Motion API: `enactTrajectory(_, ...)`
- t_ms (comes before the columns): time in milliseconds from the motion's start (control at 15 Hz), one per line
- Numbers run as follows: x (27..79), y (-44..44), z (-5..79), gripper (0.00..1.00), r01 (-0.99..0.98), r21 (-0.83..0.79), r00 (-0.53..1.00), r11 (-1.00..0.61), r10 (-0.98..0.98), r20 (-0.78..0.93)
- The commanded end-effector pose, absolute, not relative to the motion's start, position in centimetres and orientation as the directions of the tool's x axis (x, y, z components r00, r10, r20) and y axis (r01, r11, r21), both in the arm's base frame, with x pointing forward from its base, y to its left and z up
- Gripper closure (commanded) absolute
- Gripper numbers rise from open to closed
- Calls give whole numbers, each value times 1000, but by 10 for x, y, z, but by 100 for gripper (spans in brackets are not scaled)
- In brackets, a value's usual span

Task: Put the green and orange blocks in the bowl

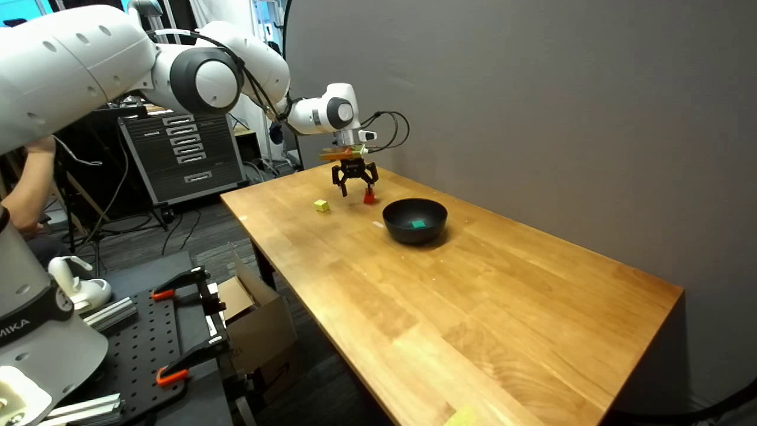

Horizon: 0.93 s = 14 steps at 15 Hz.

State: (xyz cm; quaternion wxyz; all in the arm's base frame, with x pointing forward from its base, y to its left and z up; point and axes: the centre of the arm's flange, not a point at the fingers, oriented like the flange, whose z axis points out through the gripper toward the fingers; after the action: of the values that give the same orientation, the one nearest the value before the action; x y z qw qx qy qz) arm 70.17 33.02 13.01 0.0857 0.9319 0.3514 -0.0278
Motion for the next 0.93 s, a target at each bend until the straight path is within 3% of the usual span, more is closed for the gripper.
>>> enactTrajectory(0,733,340,143,0,653,223,750,-723,659,-58)
enactTrajectory(533,746,329,121,0,643,223,759,-733,649,-58)
enactTrajectory(600,745,327,115,9,648,229,754,-726,654,-59)
enactTrajectory(667,745,324,110,26,649,233,753,-725,656,-57)
enactTrajectory(867,743,323,104,51,649,236,751,-723,659,-43)
